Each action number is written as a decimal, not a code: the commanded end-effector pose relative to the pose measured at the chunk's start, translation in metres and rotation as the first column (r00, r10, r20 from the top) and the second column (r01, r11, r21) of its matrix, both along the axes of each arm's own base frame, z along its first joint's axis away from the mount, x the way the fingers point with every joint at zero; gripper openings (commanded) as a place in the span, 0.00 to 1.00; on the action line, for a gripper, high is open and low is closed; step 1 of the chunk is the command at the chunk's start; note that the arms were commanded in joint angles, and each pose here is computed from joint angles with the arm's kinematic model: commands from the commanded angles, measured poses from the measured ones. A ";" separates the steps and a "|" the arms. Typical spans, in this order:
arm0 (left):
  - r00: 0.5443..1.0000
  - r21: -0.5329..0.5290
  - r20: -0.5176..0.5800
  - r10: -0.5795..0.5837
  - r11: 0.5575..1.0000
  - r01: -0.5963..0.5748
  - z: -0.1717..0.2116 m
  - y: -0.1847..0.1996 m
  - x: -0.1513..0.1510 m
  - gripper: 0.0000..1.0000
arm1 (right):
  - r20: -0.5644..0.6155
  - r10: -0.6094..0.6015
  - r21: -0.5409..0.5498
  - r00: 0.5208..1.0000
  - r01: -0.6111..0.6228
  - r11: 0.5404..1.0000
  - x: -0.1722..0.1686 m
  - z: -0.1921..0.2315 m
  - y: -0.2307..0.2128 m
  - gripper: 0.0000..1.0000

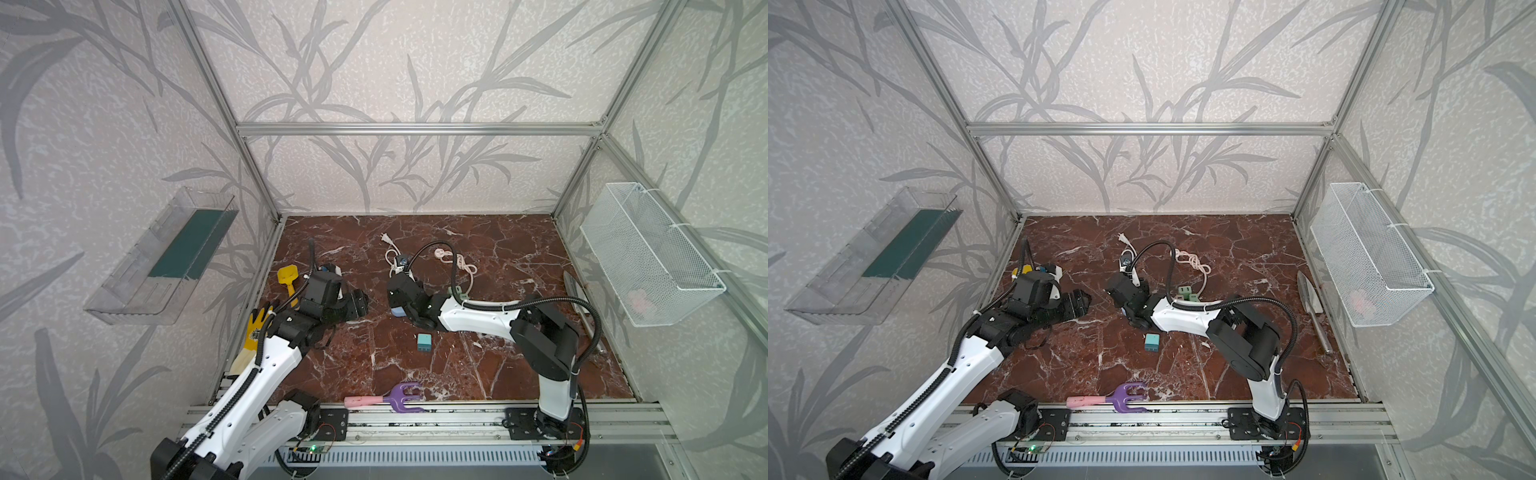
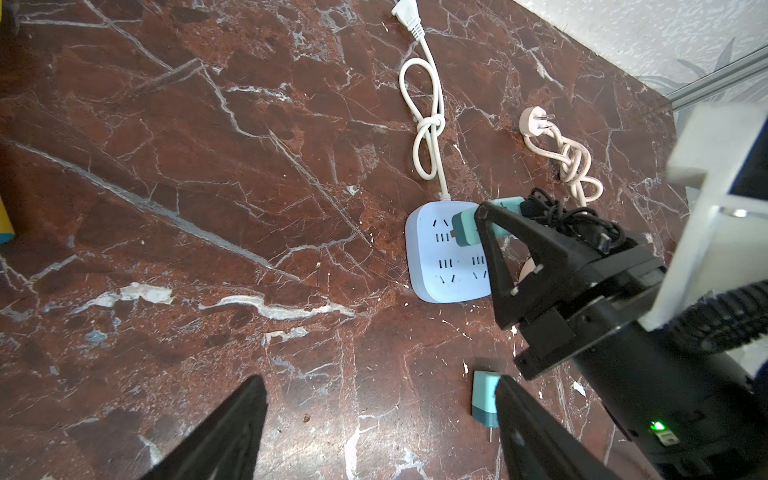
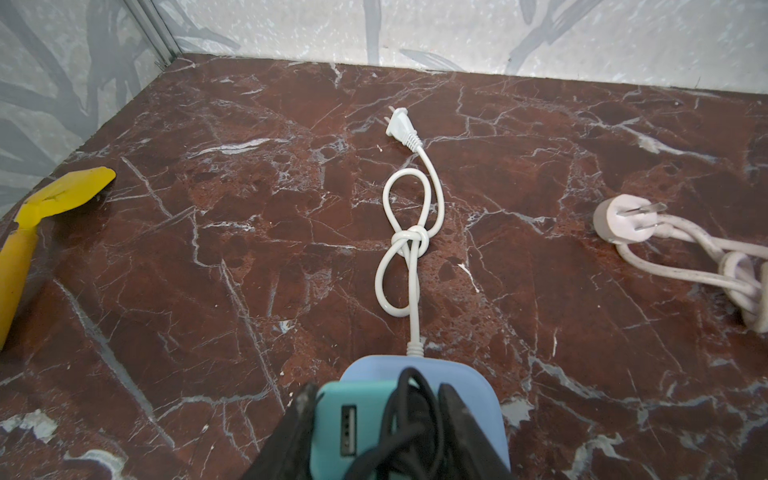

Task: Insert the plug
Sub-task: 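Move the teal charger over the light blue square strip with the right gripper, then lower and press the teal charger into the blue strip socket with the right gripper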

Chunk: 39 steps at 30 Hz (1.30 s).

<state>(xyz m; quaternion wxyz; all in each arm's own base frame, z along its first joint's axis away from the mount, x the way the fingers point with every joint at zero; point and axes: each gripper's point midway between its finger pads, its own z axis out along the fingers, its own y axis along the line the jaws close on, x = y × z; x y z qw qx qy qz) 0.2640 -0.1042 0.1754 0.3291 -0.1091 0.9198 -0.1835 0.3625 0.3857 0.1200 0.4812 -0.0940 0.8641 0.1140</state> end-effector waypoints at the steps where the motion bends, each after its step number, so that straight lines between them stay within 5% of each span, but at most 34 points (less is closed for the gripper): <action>1: 1.000 -0.017 -0.002 0.013 1.000 -0.013 -0.004 0.000 0.000 0.85 | 0.029 -0.028 0.037 0.999 0.027 0.999 0.006 0.012 0.006 0.00; 39: 1.000 -0.046 -0.029 -0.009 0.999 0.007 -0.015 -0.008 0.003 0.85 | -0.002 -0.020 -0.028 1.000 0.020 0.999 0.004 -0.023 0.005 0.00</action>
